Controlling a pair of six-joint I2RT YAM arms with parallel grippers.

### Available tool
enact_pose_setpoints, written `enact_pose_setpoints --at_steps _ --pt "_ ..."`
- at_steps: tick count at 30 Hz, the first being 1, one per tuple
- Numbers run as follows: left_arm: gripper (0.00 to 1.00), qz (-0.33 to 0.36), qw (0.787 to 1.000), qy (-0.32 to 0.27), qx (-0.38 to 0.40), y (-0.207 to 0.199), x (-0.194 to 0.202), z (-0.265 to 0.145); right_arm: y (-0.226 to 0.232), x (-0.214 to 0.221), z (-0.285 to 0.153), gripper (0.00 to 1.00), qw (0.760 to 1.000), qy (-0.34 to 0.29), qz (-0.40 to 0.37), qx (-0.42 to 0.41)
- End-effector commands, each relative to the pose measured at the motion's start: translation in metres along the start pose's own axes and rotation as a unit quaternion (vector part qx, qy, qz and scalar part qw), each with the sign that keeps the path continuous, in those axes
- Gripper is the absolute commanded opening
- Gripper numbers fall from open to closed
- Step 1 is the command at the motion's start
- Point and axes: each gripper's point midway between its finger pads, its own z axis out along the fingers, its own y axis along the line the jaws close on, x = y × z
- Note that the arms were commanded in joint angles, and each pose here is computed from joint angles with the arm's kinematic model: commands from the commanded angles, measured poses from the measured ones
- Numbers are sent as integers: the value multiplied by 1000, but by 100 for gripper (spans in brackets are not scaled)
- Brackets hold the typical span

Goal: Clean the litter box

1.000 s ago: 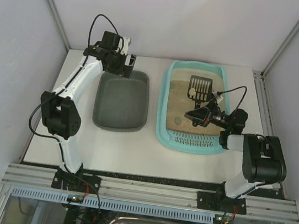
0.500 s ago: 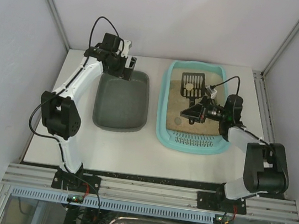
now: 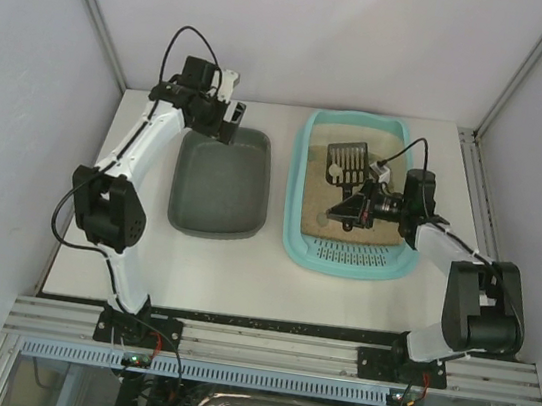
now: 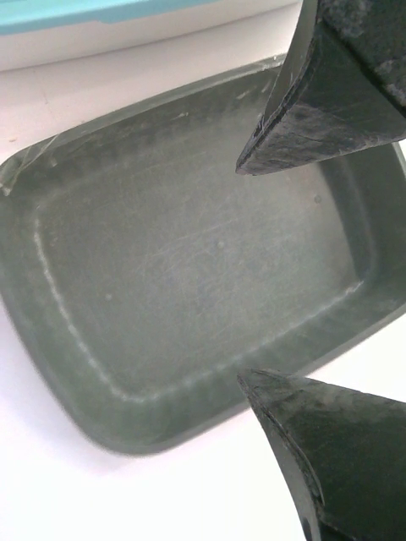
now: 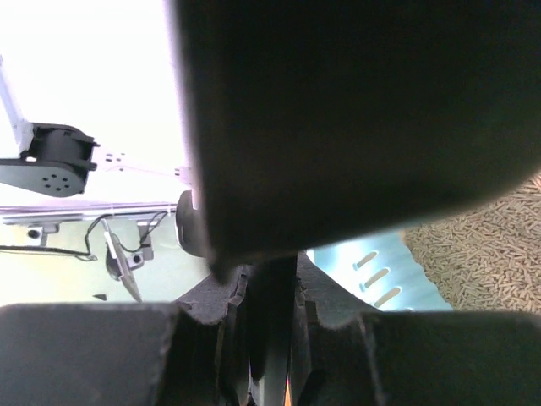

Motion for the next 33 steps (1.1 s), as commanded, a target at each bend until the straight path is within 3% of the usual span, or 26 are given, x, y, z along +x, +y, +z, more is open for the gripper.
enact_pose_setpoints --at_steps 1,5,9,12,15,19,23,25,29,33 --pt "100 58 993 -100 -24 32 -60 -61 20 -5 11 0 998 17 -60 29" --pt "100 61 993 -99 -32 52 -62 -74 50 -15 28 0 995 27 -83 49" --pt "100 -8 994 -109 -22 75 -63 -76 80 -26 55 0 985 34 -140 93" --pt "100 -70 991 -110 2 93 -56 -75 79 -24 80 0 976 66 -151 143" --pt "100 -86 991 -103 15 101 -44 -72 61 -14 111 0 957 113 -174 204" --pt "100 -111 988 -107 2 119 -38 -69 34 -4 138 0 896 169 -259 320" --pt "100 -154 980 -123 -22 145 -41 -70 11 -14 141 0 832 144 -310 436" --pt "100 -164 978 -126 -28 148 -43 -70 0 -15 136 0 787 142 -345 492" --pt "100 -185 973 -136 -23 145 -41 -68 -8 -17 134 0 713 124 -404 560" --pt "100 -195 971 -140 -20 145 -38 -59 -12 -18 139 0 659 112 -447 594"
